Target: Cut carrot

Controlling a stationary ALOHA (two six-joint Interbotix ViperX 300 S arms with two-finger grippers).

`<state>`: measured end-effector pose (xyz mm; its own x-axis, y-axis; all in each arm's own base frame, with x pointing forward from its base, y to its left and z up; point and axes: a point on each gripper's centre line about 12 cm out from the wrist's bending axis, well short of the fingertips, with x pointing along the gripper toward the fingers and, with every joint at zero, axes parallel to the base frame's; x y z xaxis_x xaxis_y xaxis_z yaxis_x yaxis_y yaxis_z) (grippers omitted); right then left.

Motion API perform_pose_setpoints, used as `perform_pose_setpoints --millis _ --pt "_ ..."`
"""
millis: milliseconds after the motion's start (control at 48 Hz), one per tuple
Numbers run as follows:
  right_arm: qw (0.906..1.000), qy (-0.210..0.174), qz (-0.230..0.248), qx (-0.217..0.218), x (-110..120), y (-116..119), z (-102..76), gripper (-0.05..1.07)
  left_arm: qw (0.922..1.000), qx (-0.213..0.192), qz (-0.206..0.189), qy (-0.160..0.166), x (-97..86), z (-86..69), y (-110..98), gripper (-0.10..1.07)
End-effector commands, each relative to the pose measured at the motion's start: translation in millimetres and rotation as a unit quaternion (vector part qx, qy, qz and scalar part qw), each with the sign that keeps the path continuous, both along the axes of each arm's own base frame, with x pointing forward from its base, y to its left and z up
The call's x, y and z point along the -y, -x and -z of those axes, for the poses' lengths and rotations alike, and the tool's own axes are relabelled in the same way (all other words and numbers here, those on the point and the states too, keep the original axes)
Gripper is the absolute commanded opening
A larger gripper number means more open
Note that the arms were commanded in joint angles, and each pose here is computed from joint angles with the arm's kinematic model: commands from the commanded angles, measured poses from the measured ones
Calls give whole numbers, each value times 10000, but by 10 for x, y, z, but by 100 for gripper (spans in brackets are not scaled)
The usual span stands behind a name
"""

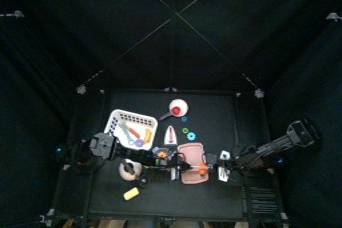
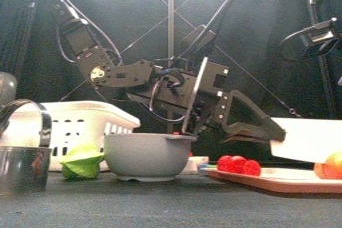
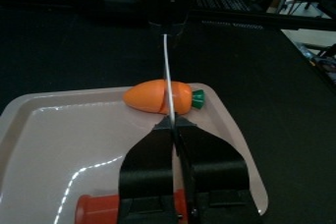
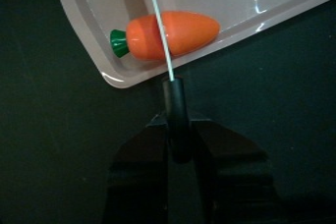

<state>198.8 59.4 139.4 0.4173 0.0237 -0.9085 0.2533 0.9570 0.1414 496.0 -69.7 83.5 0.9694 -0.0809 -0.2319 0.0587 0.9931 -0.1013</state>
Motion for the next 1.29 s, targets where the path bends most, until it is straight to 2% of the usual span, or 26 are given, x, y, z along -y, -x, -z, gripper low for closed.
perform_pose_setpoints --millis 0,1000,1125,1271 --pt "9999 -29 92 99 26 -44 -29 45 9999 104 63 32 76 -97 -36 29" --pt "9999 -39 21 127 1 -95 12 45 10000 -15 27 54 69 -52 -30 29" --pt "9995 20 -56 304 0 -145 -77 44 9999 93 42 56 72 -167 -37 29" --pt "9979 64 -158 618 -2 -210 -246 44 9994 329 113 36 85 -412 -29 29"
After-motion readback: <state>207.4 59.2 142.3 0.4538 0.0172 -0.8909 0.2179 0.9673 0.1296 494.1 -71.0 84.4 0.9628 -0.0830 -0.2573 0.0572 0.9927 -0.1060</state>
